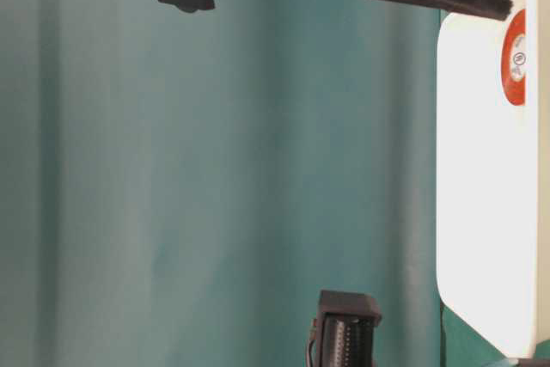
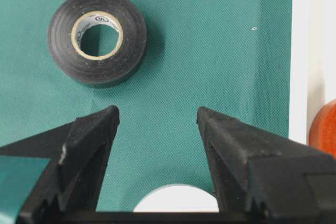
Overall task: Put the tape alternately from left to right into the white case.
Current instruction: 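Grasp the teal tape through its hole with the left gripper and lift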
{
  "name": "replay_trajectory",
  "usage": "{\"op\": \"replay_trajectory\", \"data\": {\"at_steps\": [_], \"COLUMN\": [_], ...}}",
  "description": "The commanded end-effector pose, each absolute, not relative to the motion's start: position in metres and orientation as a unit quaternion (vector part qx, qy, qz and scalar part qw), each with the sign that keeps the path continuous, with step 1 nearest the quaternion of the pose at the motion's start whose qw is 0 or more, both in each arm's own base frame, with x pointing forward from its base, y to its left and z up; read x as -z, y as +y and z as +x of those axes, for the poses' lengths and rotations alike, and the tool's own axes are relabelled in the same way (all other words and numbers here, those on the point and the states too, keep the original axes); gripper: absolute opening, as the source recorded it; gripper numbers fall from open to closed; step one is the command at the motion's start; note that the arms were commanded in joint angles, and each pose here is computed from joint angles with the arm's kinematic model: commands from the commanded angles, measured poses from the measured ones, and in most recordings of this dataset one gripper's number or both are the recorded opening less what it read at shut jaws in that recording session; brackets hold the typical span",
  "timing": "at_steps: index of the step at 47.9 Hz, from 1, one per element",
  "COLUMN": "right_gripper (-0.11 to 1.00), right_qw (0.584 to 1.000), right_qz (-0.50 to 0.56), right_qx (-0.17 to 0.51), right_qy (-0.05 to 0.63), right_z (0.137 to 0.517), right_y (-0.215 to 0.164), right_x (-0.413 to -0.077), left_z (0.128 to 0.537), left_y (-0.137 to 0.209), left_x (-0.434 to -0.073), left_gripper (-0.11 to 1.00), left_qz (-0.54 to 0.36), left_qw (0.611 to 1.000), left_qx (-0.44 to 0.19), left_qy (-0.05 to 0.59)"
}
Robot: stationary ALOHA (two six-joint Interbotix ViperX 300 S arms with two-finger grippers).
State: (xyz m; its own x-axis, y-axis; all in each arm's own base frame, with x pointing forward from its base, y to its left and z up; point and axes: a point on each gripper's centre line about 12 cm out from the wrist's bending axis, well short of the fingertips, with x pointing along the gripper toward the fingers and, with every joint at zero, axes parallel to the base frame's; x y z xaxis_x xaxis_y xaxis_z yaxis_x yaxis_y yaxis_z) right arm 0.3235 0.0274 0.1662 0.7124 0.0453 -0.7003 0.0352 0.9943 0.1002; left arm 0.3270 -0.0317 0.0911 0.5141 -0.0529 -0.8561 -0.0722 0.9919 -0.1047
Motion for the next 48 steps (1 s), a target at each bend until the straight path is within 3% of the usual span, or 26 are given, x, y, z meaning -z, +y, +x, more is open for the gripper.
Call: {"op": "replay_trajectory", "data": {"at_steps": [1, 6, 15, 22, 34, 48], "right_gripper": [0.68, 0.68, 0.68, 0.68, 0.68, 0.68], "right_qw": [0.929, 0.930, 0.931, 0.931, 0.931, 0.932], "right_qz": [0.055, 0.055, 0.056, 0.056, 0.056, 0.057], "right_qx": [-0.006, -0.007, -0.008, -0.008, -0.008, -0.008], "right_qy": [0.365, 0.363, 0.360, 0.360, 0.360, 0.359], "right_z": [0.326, 0.326, 0.325, 0.325, 0.325, 0.325], "right_y": [0.029, 0.029, 0.029, 0.029, 0.029, 0.029], "right_x": [-0.174, -0.174, -0.172, -0.172, -0.172, -0.173], "left_z": [0.330, 0.330, 0.331, 0.331, 0.329, 0.331], "left_y": [-0.030, -0.030, -0.031, -0.031, -0.031, -0.032], "left_x": [-0.095, -0.096, -0.100, -0.100, -0.109, -0.156], "left_gripper": [0.83, 0.73, 0.20, -0.02, -0.03, -0.03], "left_qz": [-0.063, -0.063, -0.064, -0.064, -0.065, -0.064], "left_qw": [0.871, 0.871, 0.873, 0.873, 0.873, 0.888], "left_qx": [-0.006, -0.006, -0.006, -0.006, -0.005, 0.002], "left_qy": [0.487, 0.487, 0.484, 0.484, 0.484, 0.456]}}
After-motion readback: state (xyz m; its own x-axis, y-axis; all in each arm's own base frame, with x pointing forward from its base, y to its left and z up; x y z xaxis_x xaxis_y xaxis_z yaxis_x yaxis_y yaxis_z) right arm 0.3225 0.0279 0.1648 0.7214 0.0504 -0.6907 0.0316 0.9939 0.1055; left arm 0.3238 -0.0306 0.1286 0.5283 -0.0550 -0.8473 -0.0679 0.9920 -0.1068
